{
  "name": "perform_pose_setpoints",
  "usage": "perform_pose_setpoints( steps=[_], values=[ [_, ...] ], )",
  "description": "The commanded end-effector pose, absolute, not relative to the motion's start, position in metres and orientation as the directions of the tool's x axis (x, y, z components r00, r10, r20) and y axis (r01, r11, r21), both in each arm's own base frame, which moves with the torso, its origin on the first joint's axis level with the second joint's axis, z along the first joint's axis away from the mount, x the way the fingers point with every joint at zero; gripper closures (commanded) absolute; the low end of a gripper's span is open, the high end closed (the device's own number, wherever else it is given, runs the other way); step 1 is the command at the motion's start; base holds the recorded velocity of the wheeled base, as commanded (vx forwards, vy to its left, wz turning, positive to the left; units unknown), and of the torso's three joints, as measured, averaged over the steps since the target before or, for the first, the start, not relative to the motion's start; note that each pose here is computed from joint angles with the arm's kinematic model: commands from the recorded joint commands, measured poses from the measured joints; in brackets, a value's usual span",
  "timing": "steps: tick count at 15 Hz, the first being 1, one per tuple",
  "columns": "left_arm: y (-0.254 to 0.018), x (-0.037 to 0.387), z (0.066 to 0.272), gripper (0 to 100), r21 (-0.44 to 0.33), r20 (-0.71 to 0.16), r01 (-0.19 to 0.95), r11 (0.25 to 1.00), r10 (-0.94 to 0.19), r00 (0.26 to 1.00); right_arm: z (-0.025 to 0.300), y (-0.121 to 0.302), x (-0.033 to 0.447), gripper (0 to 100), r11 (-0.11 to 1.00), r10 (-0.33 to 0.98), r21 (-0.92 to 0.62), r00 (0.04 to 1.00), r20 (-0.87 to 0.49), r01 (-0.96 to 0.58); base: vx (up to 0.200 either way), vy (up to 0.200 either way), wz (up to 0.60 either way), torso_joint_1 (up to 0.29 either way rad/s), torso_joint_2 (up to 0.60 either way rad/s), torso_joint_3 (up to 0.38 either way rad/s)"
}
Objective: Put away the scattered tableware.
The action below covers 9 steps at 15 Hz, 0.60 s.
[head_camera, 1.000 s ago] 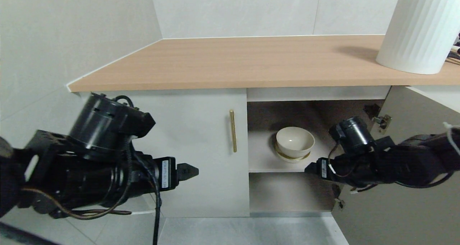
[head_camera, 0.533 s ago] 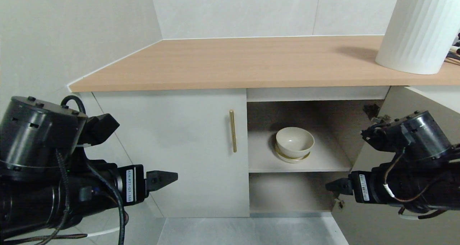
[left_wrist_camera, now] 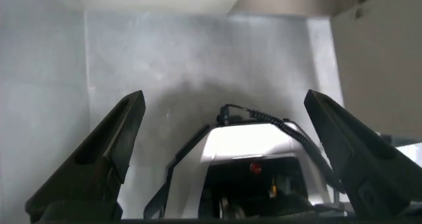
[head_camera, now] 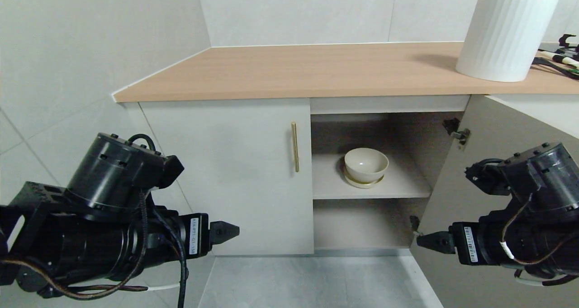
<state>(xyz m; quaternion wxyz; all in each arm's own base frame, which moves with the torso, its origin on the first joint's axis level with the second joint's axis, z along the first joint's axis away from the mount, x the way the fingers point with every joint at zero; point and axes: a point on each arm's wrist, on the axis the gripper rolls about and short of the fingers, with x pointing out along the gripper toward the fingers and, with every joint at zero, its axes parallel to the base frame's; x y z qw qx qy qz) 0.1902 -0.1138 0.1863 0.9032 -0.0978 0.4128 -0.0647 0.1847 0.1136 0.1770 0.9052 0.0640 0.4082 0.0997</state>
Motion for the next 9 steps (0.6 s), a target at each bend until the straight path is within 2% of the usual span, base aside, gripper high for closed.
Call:
perform_pose_setpoints(
  steps=[1, 3, 9],
  values=[
    [-0.1159, 0.1911, 0.1828, 0, -0.222, -0.743, 0.038, 0.974, -0.195, 0.640, 0.1727, 0.1153, 0.1865, 0, 0.974, 0.227, 0.189, 0.635, -0.739, -0.128, -0.200, 0.000, 0.00, 0.007, 0.00, -0.002],
    [-0.1160, 0.1913, 0.1824, 0, -0.222, -0.744, 0.038, 0.974, -0.194, 0.639, 0.1722, 0.1151, 0.1862, 0, 0.974, 0.225, 0.188, 0.633, -0.741, -0.127, -0.200, 0.000, 0.00, 0.005, 0.00, 0.000],
    [-0.1181, 0.1908, 0.1810, 0, -0.220, -0.748, 0.044, 0.975, -0.197, 0.633, 0.1708, 0.1131, 0.1841, 0, 0.976, 0.217, 0.160, 0.633, -0.743, -0.147, 0.000, 0.000, 0.00, 0.000, 0.00, 0.000]
  ],
)
